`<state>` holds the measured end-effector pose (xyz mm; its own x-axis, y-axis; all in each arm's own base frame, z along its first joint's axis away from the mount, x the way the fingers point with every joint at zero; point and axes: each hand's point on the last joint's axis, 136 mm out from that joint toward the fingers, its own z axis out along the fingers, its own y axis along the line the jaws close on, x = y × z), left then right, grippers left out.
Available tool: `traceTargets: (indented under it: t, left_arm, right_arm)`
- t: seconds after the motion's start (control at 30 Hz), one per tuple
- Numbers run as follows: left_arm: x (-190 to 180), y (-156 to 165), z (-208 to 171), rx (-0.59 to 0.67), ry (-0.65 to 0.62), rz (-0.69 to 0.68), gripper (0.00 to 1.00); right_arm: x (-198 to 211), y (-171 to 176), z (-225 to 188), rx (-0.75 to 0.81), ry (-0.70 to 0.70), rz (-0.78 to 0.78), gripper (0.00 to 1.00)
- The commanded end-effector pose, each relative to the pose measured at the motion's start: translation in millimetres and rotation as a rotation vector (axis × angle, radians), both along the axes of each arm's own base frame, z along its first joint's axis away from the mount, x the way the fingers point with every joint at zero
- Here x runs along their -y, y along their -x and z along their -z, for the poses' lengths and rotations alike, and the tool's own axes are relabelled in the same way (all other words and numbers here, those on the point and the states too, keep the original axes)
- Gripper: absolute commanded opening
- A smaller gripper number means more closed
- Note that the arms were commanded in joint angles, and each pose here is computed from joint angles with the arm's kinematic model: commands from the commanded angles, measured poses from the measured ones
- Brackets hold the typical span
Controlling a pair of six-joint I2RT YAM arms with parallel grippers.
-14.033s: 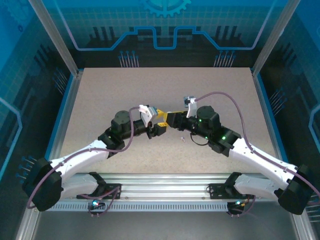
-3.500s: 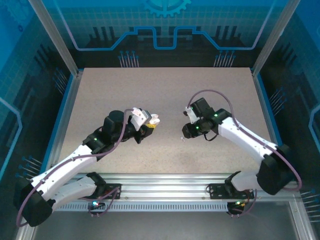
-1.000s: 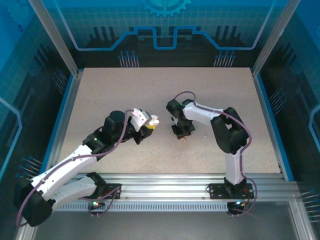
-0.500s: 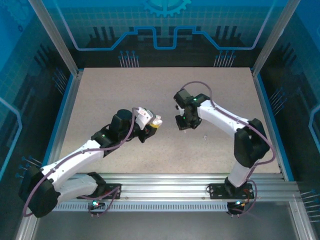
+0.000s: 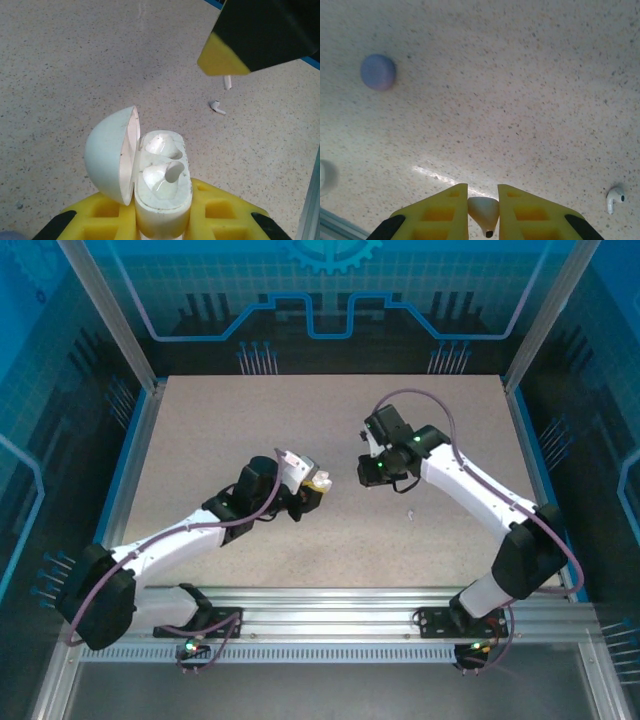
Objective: Insert the wireless bluetooth earbuds into the charging case
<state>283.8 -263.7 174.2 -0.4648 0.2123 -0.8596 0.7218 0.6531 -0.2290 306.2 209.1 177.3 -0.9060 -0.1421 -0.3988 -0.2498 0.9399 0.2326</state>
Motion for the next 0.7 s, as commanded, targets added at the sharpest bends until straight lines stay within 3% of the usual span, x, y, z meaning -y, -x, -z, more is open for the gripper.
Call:
traceTargets:
  t: [0.0, 0.37, 0.67]
  left_arm:
    - [10, -2, -21, 0.037, 0.085, 0.029, 0.18]
    - [21, -11, -18, 0.012, 0.141, 0.026, 0.18]
    - [35, -4, -37, 0.075, 0.26, 0.12, 0.18]
  right_arm:
    - [-5, -2, -26, 0.068, -0.091, 0.007, 0.17]
    - [-25, 1, -60, 0.145, -0.257, -0.045, 0.18]
    - [-45, 7, -84, 0.256, -0.378, -0.122, 0.18]
